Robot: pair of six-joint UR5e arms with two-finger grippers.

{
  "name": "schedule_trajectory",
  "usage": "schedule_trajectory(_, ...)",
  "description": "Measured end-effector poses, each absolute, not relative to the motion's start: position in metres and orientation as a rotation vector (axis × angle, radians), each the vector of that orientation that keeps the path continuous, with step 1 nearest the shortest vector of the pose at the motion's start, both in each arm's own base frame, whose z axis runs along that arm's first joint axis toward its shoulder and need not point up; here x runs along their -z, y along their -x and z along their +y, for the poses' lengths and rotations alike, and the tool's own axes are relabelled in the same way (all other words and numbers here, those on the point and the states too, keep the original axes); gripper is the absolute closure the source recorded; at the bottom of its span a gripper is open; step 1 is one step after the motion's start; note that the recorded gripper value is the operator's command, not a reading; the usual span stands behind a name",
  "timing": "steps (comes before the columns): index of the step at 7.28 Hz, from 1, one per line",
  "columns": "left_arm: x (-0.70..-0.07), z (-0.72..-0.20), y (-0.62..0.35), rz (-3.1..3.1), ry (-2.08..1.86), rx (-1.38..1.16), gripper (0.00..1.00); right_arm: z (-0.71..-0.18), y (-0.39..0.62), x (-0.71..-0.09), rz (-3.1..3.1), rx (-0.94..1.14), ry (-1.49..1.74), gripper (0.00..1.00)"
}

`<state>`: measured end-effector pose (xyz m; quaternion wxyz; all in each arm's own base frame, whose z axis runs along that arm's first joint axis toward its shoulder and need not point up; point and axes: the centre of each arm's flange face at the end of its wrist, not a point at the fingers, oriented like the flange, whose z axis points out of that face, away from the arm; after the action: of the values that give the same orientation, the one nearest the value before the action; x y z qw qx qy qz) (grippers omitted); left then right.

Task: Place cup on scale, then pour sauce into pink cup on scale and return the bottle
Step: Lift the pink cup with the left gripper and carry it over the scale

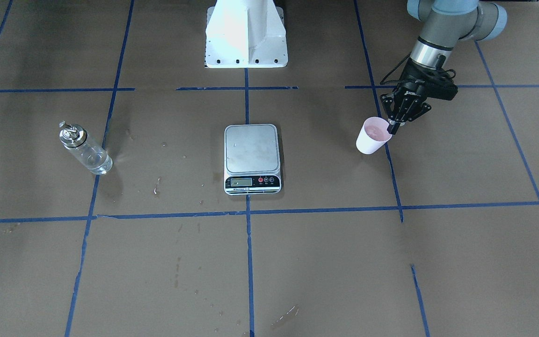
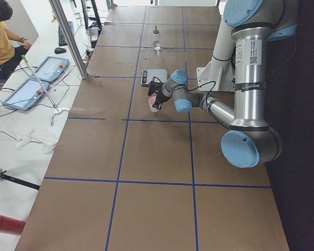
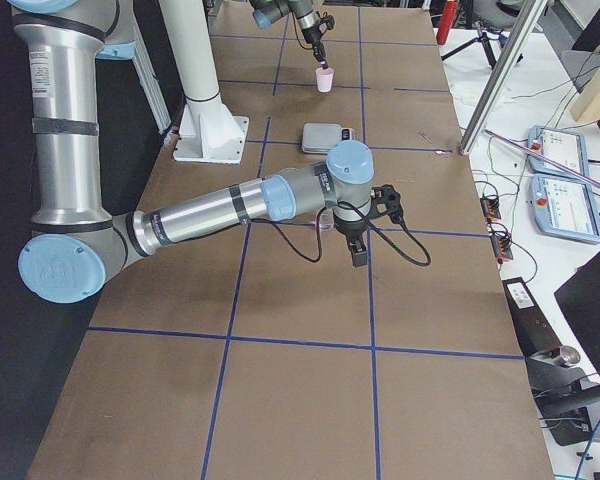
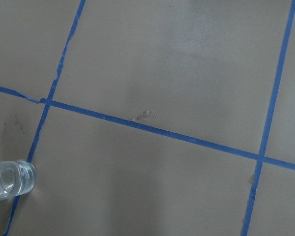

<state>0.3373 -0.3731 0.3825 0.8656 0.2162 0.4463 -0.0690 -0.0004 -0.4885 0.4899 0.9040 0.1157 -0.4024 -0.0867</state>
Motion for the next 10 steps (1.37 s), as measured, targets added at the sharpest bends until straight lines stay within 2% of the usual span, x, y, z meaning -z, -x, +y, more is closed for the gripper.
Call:
schedule_trajectory(2, -0.303, -0.389, -0.376, 0.892, -0.403, 0.169, 1.0, -0.488, 0.0, -0.49, -0.832, 0.18, -0.239, 0.0)
schedule_trajectory(5, -0.175, -0.365, -0.463, 0.888, -0.293, 0.209, 1.0, -0.486, 0.0, -0.488, -0.833, 0.181, -0.242, 0.0)
schedule_trajectory(7, -0.139, -0.375, -0.513, 0.875, -0.294, 0.246, 1.0, -0.485, 0.0, -0.488, -0.833, 0.181, -0.242, 0.0)
schedule_trajectory(10, -0.132, -0.386, -0.538, 0.864, -0.292, 0.26, 1.0, -0.485, 0.0, -0.488, -0.833, 0.181, -0.242, 0.0)
